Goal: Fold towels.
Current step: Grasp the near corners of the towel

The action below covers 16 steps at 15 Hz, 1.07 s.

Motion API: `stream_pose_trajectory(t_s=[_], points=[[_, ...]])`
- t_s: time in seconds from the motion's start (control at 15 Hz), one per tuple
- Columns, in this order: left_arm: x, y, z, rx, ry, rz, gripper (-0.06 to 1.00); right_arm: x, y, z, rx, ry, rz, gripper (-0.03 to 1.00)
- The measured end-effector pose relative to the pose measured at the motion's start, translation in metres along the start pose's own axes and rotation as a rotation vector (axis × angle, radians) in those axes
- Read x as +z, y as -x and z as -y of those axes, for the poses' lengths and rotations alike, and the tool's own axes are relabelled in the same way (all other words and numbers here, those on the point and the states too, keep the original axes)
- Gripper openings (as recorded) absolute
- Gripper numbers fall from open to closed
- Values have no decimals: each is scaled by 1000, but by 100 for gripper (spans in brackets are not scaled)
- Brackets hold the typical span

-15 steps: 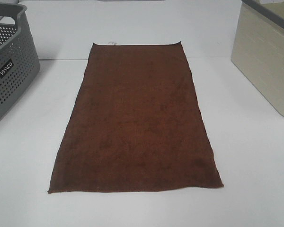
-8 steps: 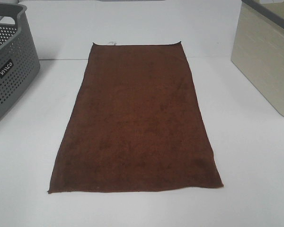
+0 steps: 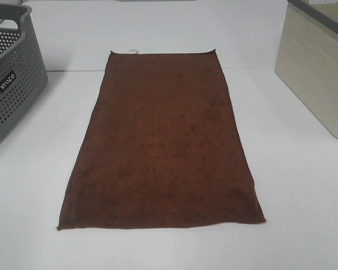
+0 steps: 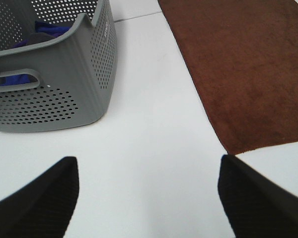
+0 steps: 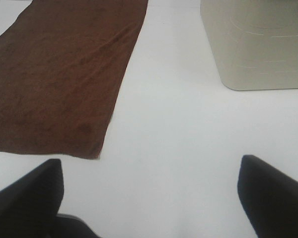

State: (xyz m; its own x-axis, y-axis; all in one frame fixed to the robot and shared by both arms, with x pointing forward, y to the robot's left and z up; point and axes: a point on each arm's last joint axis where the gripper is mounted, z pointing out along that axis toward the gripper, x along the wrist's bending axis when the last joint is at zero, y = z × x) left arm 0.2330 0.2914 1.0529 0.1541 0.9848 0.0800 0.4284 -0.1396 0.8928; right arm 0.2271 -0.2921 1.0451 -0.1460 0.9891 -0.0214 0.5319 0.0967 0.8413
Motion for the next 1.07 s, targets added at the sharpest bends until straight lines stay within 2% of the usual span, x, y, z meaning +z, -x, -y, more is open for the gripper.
stream_pose_trajectory(t_s=[1.07], points=[[0, 0, 0, 0, 0, 0, 74, 0, -2, 0, 8, 2, -19, 89]])
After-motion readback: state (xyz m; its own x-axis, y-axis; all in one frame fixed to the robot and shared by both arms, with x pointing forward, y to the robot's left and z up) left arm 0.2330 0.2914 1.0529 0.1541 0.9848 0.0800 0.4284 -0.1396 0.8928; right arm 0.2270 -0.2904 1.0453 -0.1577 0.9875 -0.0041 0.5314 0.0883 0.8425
